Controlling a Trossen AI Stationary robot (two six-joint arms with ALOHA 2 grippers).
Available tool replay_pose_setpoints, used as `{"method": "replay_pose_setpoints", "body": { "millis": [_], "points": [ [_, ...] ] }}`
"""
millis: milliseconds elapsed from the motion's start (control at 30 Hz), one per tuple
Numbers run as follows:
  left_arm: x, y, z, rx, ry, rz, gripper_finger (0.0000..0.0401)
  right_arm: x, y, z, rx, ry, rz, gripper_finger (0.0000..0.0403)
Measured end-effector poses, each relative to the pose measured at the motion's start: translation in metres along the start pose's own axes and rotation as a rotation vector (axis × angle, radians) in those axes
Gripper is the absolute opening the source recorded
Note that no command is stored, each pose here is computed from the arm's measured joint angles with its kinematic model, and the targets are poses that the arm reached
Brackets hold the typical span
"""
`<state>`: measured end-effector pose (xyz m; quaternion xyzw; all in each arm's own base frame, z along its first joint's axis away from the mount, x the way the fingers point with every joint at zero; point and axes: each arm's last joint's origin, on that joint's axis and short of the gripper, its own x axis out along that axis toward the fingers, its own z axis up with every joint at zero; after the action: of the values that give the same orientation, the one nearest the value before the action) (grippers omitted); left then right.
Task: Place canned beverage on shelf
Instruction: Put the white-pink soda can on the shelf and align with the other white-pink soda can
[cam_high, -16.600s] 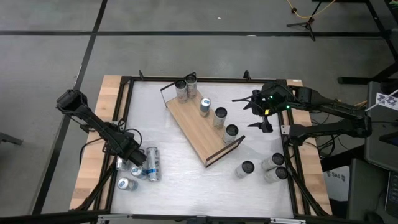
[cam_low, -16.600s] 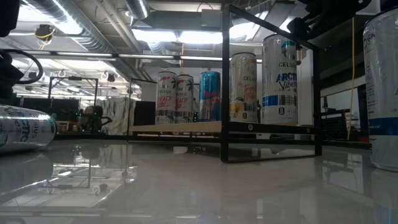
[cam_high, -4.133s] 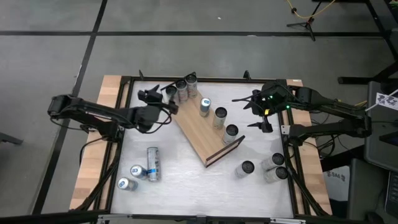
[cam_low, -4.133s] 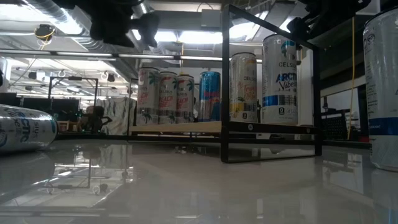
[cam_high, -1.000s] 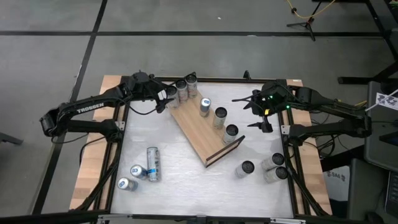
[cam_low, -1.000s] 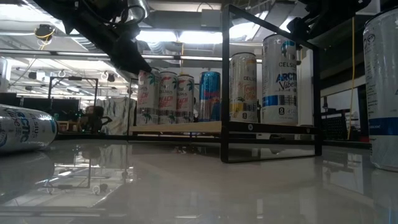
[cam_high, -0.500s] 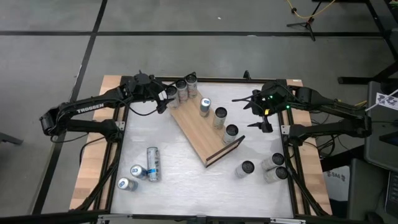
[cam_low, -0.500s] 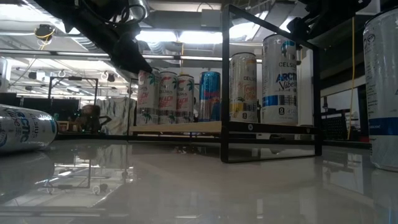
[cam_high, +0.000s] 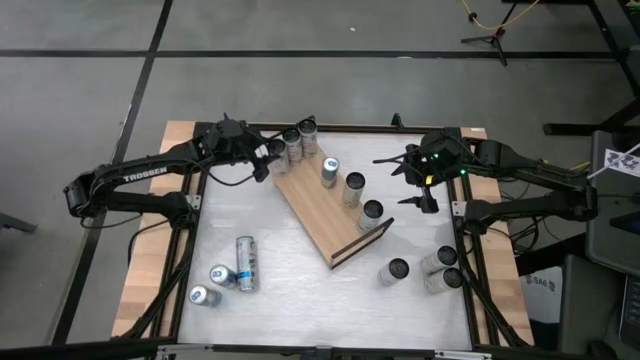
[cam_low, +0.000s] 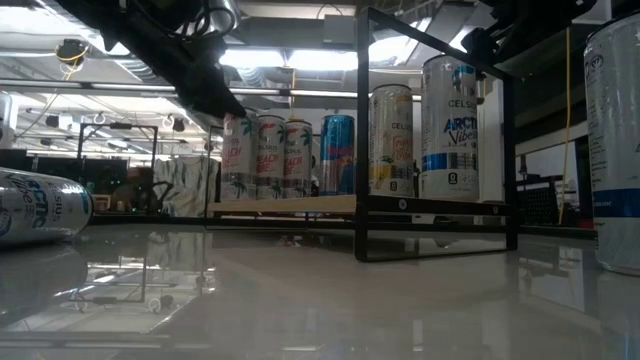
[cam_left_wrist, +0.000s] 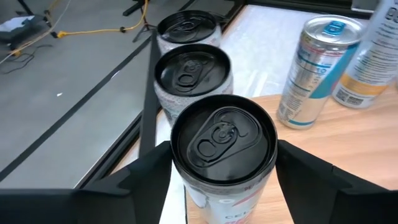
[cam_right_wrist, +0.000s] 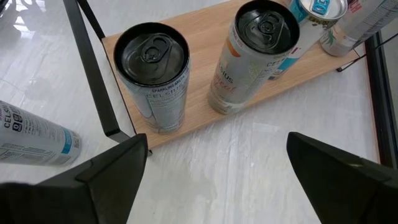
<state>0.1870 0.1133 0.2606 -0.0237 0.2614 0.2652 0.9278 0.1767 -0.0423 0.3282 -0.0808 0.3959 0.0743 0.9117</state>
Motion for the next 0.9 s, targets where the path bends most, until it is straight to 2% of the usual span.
{"method": "replay_pose_setpoints", "body": {
  "millis": [433,800,900],
  "points": [
    [-0.005,-0.007,0.001,-0.035,0.000,0.115,0.0240,0.000,0.000,0.000,0.000,0.000,0.000,0.0379],
    [-0.005,-0.015,0.000,-0.179,-0.006,0.180,0.0240,0.000,0.000,0.000,0.000,0.000,0.000,0.0379],
    [-0.006,-0.017,0.000,-0.182,-0.008,0.201,0.0240,0.000,0.000,0.000,0.000,0.000,0.000,0.0379]
  ]
}}
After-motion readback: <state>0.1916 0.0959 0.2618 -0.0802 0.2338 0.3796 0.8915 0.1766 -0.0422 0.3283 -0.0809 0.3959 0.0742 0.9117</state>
